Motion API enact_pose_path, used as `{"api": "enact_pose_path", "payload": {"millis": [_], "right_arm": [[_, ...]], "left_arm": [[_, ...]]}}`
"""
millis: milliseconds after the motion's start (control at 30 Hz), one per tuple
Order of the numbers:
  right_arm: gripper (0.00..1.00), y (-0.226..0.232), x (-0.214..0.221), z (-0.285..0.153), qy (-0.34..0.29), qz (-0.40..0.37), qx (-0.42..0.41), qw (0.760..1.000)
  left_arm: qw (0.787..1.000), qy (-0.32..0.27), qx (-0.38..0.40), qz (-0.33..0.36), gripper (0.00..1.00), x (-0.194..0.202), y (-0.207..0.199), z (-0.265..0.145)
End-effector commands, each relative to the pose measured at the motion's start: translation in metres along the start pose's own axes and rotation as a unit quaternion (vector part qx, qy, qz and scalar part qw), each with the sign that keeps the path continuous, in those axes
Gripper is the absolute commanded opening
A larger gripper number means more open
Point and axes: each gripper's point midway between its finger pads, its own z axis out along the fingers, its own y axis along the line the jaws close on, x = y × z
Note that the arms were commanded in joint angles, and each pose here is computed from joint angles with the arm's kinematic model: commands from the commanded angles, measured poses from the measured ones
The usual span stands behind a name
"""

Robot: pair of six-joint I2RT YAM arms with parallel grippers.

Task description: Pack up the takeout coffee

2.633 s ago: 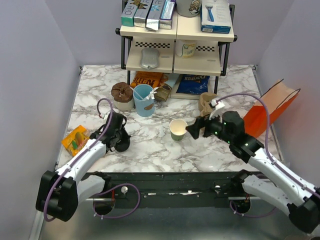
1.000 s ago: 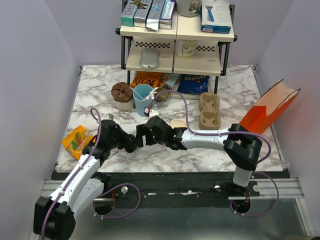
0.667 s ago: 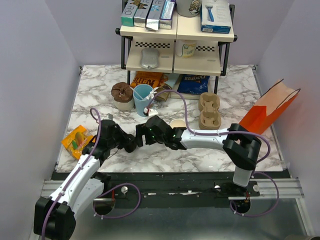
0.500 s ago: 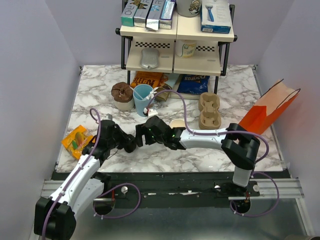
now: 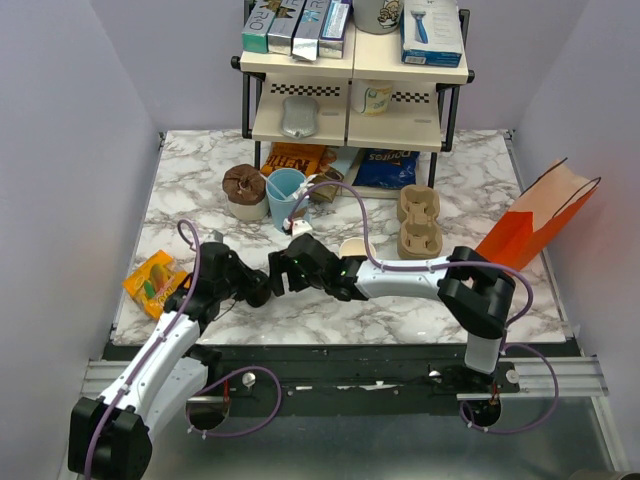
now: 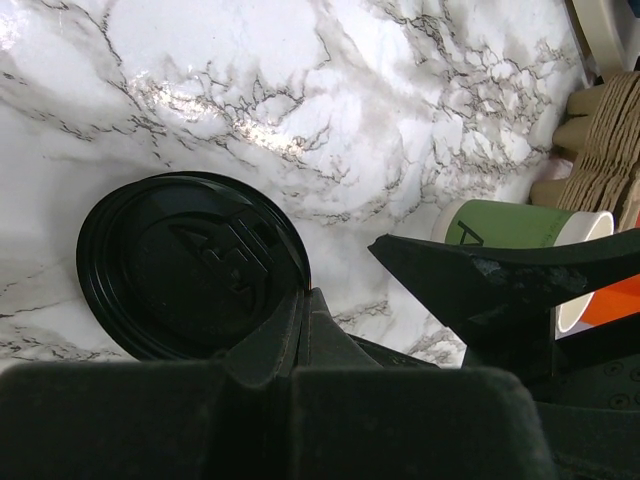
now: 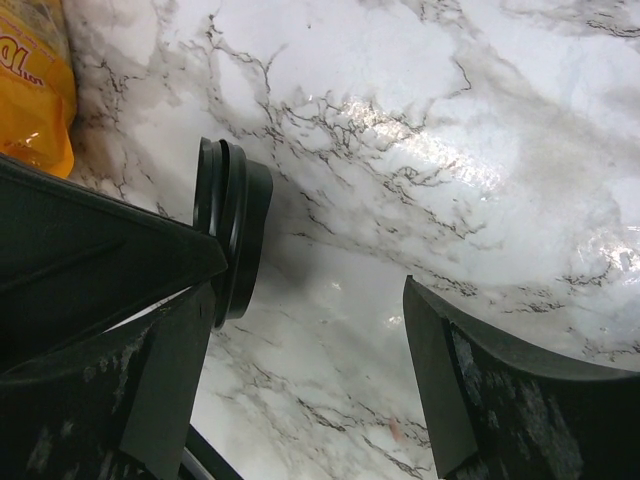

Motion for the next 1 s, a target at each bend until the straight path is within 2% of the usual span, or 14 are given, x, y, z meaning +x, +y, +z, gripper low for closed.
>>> {"api": "enact_pose_path", "payload": {"millis": [0,100,267,400,500,967], "right_arm": [[0.84,0.02,-0.001,0.004,-0.005,0.002,-0.026,1.0],[0.84,0.021,0.003,0.007,0.0,0.01,-0.025,1.0],[0.84,0.001,0.015,0.017,0.023,0.036,0.039,0.998],[0.77,-0.018,0.026,0.019,0.037,0.078,0.097,0.991],[0.74,-0.03,0.031,0.017,0.036,0.081,0.128,0.988],[0.75,-0.02,0.013,0.006,0.001,0.055,0.085,0.995]], "left_arm": [[1.0,-0.006,0.01,-0.016,0.0,-0.001,-0.004,-0.002],[1.0,-0.002,0.012,-0.018,0.0,0.0,-0.005,-0.002],[0.999,0.002,0.019,-0.029,0.0,0.002,-0.008,-0.005],[0.999,0.018,0.034,-0.034,0.0,0.007,-0.015,-0.009],[0.999,0.016,0.035,-0.032,0.0,0.006,-0.017,-0.014],[1.0,0.023,0.01,-0.001,0.0,0.006,-0.007,-0.004]]}}
